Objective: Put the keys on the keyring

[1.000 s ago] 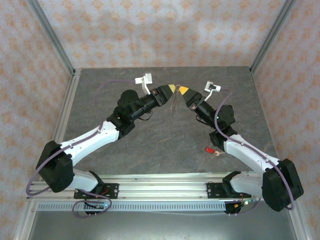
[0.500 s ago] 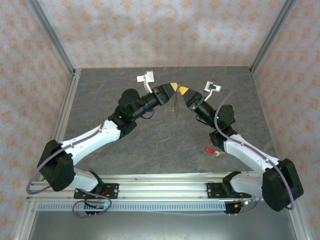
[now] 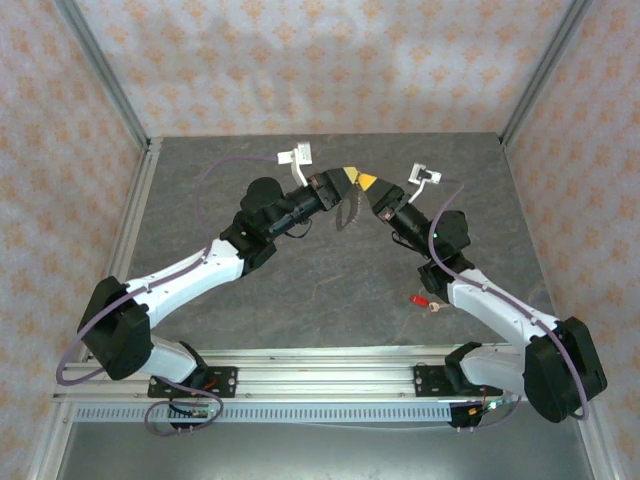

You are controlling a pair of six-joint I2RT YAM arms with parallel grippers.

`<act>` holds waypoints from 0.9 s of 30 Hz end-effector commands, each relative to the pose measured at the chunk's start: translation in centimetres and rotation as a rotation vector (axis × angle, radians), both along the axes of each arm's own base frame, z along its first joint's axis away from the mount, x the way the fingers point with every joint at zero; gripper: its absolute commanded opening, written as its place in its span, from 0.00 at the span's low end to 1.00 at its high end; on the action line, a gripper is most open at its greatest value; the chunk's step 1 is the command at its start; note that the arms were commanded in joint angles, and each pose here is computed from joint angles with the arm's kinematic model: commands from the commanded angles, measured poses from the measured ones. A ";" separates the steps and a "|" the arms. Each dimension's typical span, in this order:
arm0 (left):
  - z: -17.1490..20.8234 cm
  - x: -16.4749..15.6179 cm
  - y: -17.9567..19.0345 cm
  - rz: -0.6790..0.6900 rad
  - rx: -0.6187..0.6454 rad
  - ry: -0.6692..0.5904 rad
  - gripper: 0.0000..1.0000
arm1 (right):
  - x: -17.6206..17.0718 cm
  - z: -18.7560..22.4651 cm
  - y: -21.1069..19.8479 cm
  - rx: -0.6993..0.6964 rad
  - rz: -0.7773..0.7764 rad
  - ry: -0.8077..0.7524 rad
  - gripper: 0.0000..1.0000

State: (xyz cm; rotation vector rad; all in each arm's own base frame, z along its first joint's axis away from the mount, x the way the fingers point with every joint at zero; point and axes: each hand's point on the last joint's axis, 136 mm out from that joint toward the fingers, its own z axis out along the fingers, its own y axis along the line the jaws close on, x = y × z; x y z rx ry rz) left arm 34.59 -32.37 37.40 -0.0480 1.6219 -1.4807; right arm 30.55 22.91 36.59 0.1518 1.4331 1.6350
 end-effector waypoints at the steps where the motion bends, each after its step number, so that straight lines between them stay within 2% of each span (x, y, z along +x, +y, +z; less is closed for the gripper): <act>1: 2.1 -0.6 -0.2 -0.005 -0.033 -0.054 0.15 | -1.0 1.4 0.0 0.025 0.016 -0.062 0.00; 6: 2.0 -0.6 -0.2 -0.007 -0.031 -0.054 0.09 | -0.9 1.3 0.0 0.023 0.014 -0.061 0.00; 10: 2.0 -0.6 -0.5 -0.015 -0.028 -0.054 0.00 | -0.9 1.3 0.0 0.023 0.014 -0.059 0.00; 14: 1.8 -0.7 -0.6 -0.019 -0.012 -0.056 0.00 | -0.9 1.3 0.0 0.008 0.008 -0.056 0.00; 16: 1.8 -0.8 -0.7 -0.024 0.021 -0.068 0.00 | -0.6 1.0 -0.8 -0.033 -0.037 -0.040 0.22; 17: 1.9 -1.0 -0.7 -0.026 0.044 -0.080 0.00 | -0.5 1.1 -1.6 -0.046 -0.065 -0.037 0.27; 22: 3.2 -2.3 -1.3 -0.128 0.194 -0.181 0.00 | -0.2 1.5 -6.1 -0.073 -0.171 -0.028 0.31; 27: 3.8 -2.9 -2.0 -0.267 0.336 -0.255 0.00 | -1.3 2.6 -6.0 -0.129 -0.108 -0.066 0.31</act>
